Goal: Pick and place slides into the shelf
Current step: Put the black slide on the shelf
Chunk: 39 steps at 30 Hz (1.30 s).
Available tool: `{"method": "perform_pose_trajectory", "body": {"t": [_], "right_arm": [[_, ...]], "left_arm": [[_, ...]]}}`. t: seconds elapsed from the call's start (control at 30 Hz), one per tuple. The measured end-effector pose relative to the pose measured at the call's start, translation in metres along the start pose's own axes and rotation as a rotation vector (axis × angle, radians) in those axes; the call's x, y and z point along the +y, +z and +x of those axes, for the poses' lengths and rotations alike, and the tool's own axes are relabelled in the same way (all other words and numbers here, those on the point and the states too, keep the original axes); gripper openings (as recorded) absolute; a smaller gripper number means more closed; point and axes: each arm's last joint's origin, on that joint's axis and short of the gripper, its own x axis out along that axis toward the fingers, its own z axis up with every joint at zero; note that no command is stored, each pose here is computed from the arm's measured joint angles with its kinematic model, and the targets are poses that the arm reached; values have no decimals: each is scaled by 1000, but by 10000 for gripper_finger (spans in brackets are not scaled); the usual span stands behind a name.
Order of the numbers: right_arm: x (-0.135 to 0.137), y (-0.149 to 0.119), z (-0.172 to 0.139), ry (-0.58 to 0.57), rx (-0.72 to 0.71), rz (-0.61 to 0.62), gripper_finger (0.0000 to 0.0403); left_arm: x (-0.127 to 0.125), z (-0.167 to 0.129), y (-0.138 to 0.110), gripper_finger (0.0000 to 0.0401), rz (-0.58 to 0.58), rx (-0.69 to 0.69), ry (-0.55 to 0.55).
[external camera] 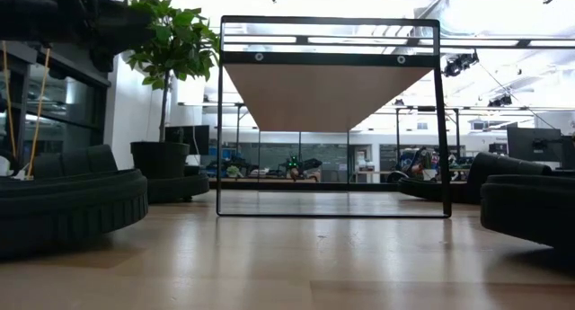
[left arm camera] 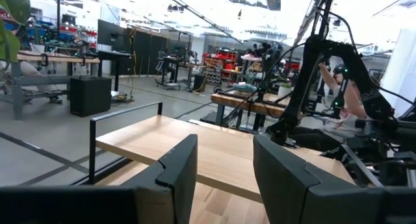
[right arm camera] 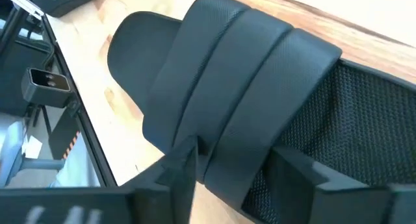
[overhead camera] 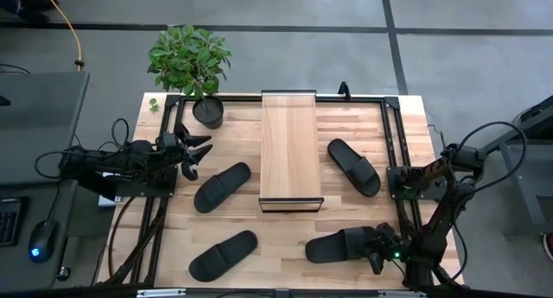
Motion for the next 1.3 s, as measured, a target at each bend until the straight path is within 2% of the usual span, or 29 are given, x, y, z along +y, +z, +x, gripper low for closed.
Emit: {"method": "perform_pose_trajectory", "body": {"t": [0.23,0.57,0.87,1.3], "right_arm": [[-3,2,0,-25,-11,-23,73],[-5,4,0,-43,-24,-47,22],[-5,12,-1,-58,-68,-74,7],[12,47,-16,13,-116,-110,6]], "left_arm": [[0,0,0,134,0,0,0],[0,0,0,134,0,0,0],[0,0,0,134,0,-1,0],[0,0,0,134,7,0,0]]}}
